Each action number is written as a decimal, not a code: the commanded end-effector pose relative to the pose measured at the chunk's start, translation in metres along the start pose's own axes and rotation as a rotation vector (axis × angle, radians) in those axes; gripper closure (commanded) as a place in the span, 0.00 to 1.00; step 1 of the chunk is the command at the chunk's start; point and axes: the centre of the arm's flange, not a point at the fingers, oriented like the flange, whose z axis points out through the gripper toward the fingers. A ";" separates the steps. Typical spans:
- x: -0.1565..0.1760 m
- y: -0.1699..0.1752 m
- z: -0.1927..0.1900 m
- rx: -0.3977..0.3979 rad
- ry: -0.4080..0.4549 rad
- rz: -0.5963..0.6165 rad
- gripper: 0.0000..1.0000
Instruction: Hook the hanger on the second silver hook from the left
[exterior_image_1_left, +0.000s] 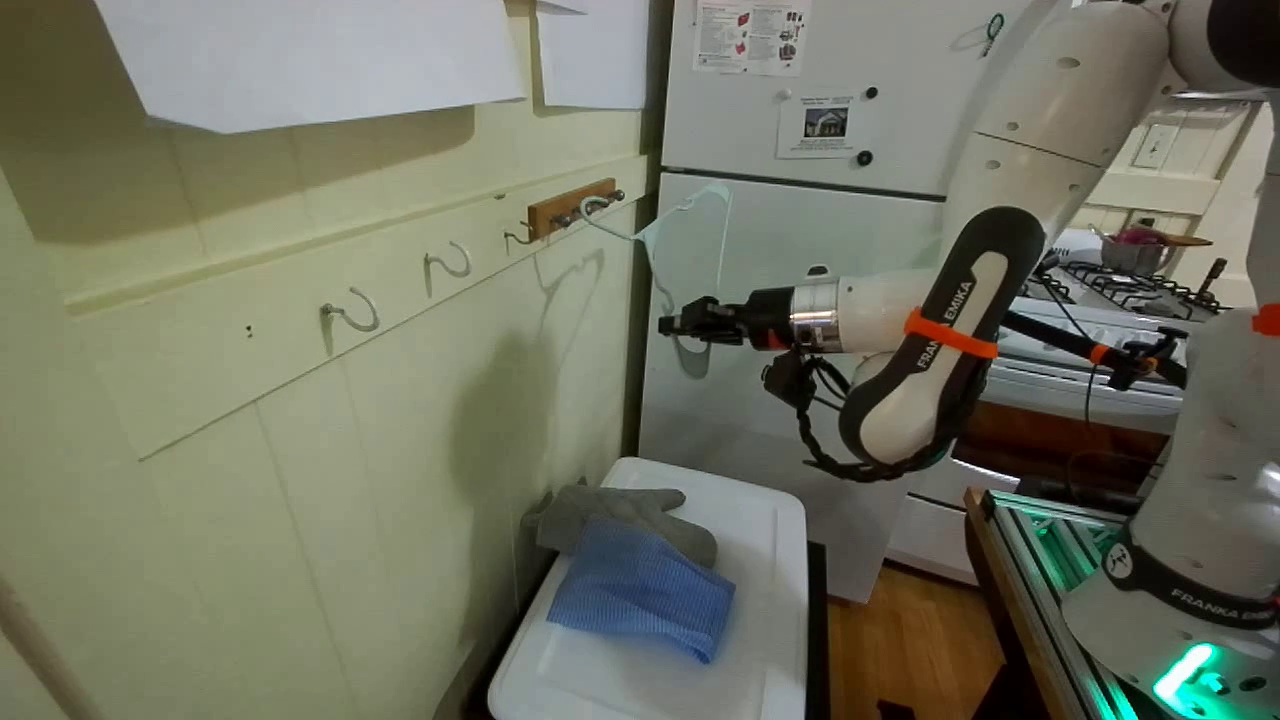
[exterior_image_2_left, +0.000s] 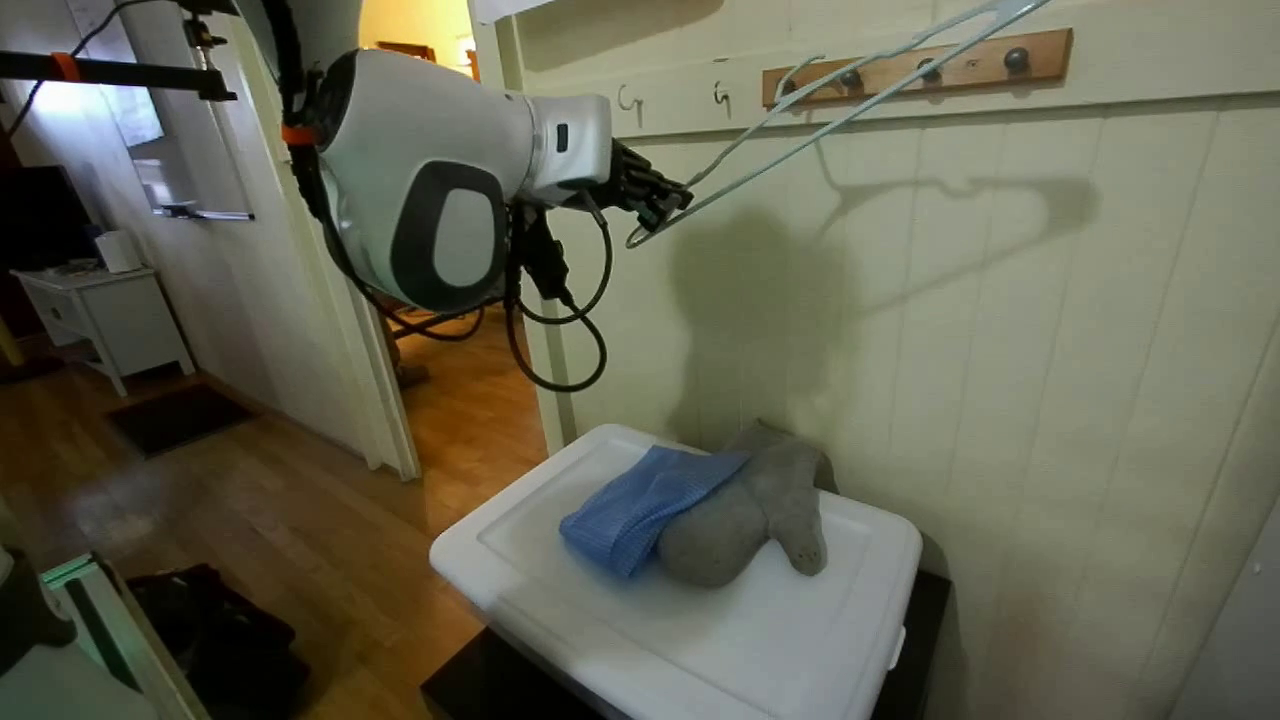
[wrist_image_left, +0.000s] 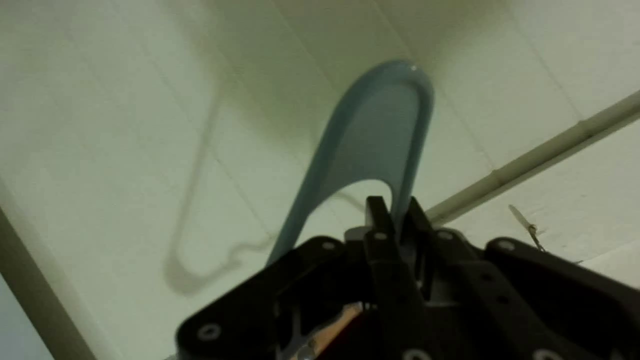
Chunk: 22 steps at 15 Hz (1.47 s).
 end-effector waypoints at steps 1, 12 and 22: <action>0.000 0.016 -0.017 0.048 0.004 -0.011 0.97; 0.001 0.032 0.018 0.131 -0.101 0.034 0.97; 0.020 0.043 0.023 0.141 -0.056 0.051 0.97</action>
